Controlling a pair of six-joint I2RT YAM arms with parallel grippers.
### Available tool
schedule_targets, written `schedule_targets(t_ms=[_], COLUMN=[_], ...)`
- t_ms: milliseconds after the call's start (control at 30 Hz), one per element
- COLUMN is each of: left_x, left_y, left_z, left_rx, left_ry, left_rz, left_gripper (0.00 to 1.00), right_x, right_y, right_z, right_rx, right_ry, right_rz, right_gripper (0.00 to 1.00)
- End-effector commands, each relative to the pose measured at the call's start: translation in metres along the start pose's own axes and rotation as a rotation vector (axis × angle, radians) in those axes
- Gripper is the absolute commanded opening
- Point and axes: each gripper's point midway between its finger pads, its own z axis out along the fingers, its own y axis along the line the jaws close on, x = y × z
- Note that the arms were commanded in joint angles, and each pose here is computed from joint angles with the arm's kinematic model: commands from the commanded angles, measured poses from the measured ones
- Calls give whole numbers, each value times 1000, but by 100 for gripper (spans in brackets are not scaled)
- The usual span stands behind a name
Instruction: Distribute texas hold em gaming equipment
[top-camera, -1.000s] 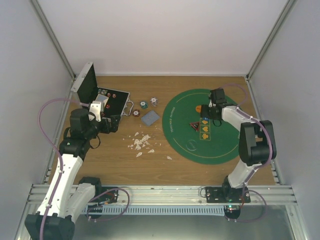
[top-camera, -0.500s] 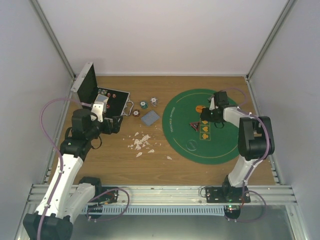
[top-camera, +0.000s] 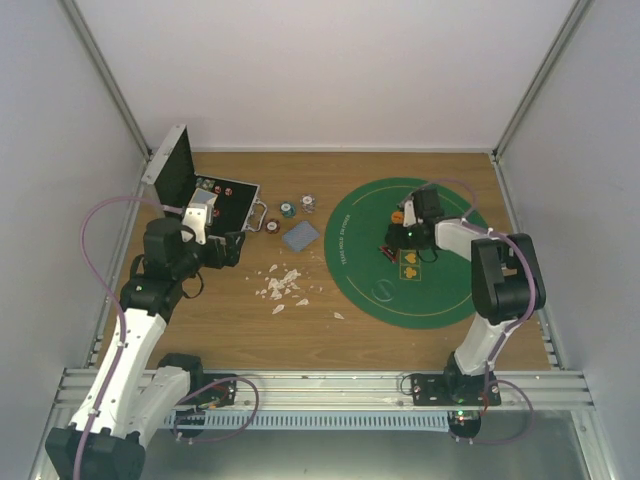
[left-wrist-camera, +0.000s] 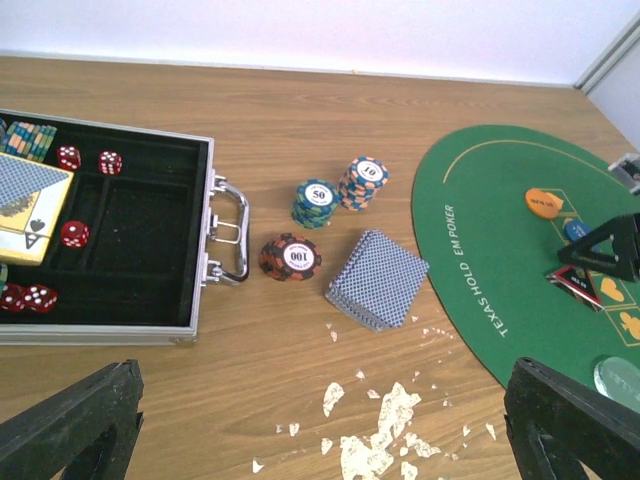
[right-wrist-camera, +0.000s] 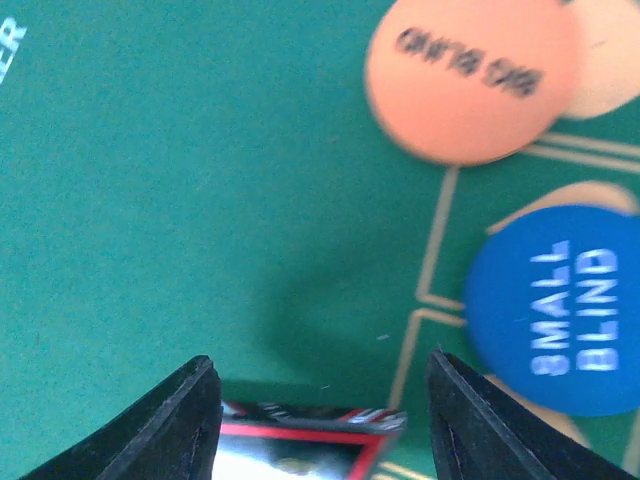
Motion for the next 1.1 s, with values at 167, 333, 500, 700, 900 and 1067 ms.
schedule_targets(t_ms=[167, 333, 500, 700, 900, 1067], left_x=[-10, -9, -7, -6, -6, -5], left_y=[-1, 0, -2, -2, -1, -1], left_z=[-3, -2, -1, 1, 2, 2], left_rx=[-11, -13, -8, -7, -13, -13], left_ry=[-47, -43, -34, -27, -23, -24], left_rz=[14, 10, 12, 12, 11, 11], left_gripper=[99, 99, 99, 99, 99, 99], right_x=[38, 57, 76, 100, 115, 111], right_y=[28, 47, 72, 88, 88, 99], right_z=[6, 3, 5, 11, 15, 8], right_rx=[11, -11, -41, -53, -25, -58], right_ry=[68, 74, 92, 129, 146, 131], right_rz=[-38, -7, -14, -34, -44, -54], right_gripper=[56, 57, 57, 57, 57, 59])
